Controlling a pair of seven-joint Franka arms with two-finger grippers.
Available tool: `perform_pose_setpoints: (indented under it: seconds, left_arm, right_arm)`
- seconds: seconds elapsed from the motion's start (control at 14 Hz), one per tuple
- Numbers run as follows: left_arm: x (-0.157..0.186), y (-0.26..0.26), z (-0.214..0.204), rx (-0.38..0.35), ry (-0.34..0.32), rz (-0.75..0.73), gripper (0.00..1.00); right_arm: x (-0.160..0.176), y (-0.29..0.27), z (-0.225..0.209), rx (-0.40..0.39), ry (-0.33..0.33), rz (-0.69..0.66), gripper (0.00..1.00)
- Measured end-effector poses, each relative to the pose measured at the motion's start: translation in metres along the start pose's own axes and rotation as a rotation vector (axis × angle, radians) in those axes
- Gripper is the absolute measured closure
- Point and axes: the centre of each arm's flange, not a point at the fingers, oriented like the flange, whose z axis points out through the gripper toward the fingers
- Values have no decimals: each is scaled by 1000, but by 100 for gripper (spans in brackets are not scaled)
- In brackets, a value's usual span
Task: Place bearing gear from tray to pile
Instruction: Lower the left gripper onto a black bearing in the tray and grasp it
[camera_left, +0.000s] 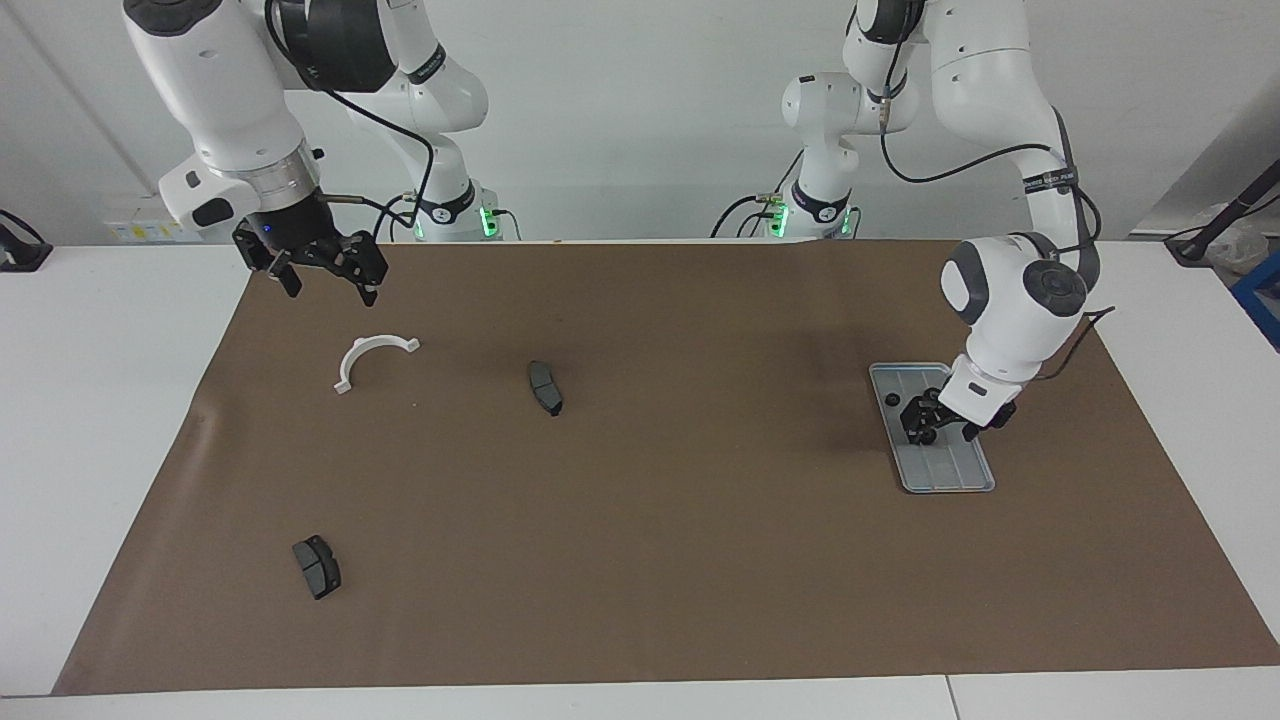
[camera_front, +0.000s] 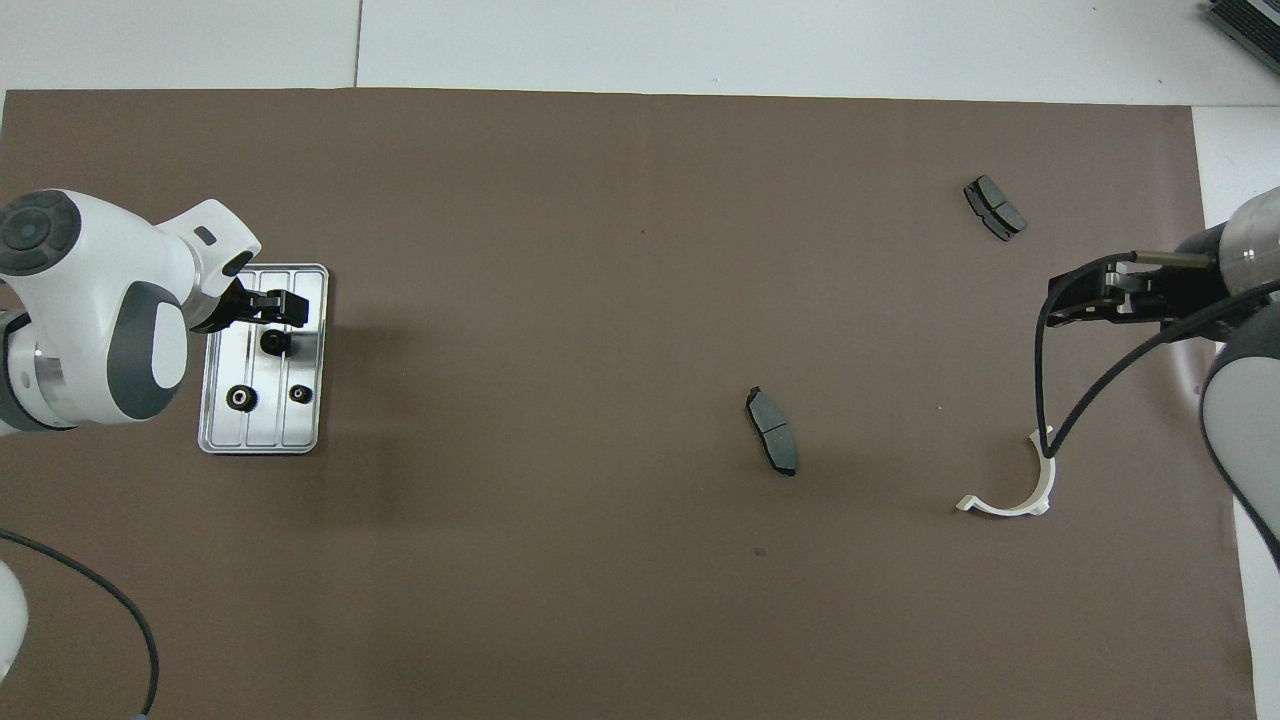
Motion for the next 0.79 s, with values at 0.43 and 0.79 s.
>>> perform_pose_setpoints:
  seconds: [0.43,0.79]
  left_arm:
    - [-12,-6,17,-1,-29,-13,40]
    - [-17,-2,20,-3,-18,-11,57]
  right_arm:
    - [0,0,0,0,0,0,0]
    - [0,0,0,0,0,0,0]
